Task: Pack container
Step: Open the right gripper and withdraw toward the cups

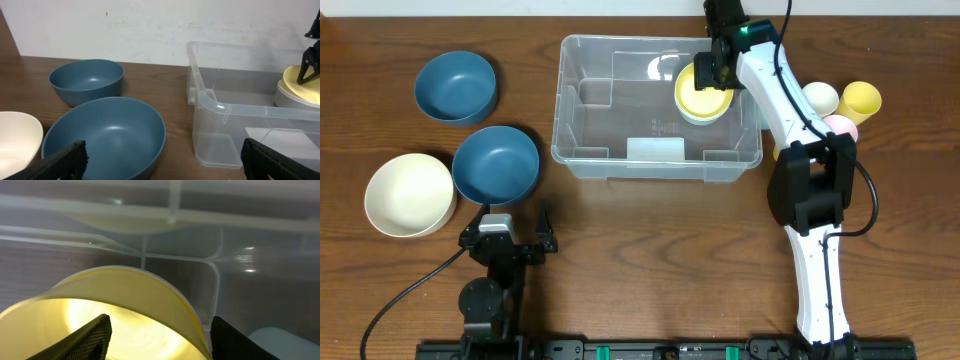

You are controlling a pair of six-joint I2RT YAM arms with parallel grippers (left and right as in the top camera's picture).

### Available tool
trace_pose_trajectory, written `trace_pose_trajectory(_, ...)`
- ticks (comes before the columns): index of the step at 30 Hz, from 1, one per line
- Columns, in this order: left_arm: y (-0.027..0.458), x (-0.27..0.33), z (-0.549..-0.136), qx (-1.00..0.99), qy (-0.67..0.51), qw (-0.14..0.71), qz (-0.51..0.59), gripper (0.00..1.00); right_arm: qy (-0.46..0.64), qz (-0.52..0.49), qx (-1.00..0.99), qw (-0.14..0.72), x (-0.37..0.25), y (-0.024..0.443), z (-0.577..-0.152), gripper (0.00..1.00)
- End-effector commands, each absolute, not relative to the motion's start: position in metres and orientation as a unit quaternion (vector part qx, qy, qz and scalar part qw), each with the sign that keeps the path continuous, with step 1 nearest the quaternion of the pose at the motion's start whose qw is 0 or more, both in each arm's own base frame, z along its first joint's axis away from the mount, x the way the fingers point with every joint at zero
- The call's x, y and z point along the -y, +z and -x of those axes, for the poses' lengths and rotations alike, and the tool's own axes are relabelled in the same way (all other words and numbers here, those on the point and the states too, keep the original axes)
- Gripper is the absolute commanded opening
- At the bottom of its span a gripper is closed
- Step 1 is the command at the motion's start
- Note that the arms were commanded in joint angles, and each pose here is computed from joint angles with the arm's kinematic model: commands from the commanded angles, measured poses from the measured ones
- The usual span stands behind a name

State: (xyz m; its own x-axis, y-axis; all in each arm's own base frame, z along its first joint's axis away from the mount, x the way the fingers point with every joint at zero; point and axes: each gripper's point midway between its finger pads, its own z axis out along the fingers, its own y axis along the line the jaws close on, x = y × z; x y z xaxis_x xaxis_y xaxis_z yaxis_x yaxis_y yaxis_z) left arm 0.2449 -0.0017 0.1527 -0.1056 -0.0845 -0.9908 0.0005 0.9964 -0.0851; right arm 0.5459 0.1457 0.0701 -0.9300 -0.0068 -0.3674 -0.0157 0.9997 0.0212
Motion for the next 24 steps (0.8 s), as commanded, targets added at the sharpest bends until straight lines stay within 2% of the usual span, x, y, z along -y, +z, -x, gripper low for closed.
trace_pose_trajectory(1, 0.137, 0.002, -0.244, -0.758, -0.027, 0.651, 0.024, 0.98, 0.02, 0.021, -0.978, 0.206, -0.154, 0.089, -0.551, 0.65)
trace_pose_trajectory(3, 0.137, 0.002, -0.244, -0.758, -0.027, 0.651, 0.024, 0.98, 0.022, 0.02, -0.977, 0.212, -0.155, 0.097, -0.553, 0.64)
trace_pose_trajectory(5, 0.137, 0.002, -0.244, -0.758, -0.027, 0.651, 0.024, 0.98, 0.023, 0.02, -0.976, 0.215, -0.155, 0.1, -0.553, 0.58)
trace_pose_trajectory(9, 0.137, 0.002, -0.244, -0.758, -0.027, 0.651, 0.024, 0.98, 0.022, 0.02, -0.977, 0.213, -0.155, 0.099, -0.553, 0.32)
trace_pose_trajectory(11, 0.137, 0.002, -0.244, -0.758, -0.027, 0.651, 0.024, 0.98, 0.023, 0.022, -0.976, 0.214, -0.157, 0.099, -0.553, 0.23)
trace_pose_trajectory(18, 0.137, 0.002, -0.244, -0.758, -0.027, 0.651, 0.024, 0.98, 0.02, 0.021, -0.976, 0.215, -0.156, 0.099, -0.553, 0.24)
trace_pose_trajectory(24, 0.137, 0.002, -0.244, -0.758, -0.027, 0.651, 0.024, 0.98, 0.007, 0.023, -0.976, 0.214, -0.15, 0.099, -0.553, 0.37)
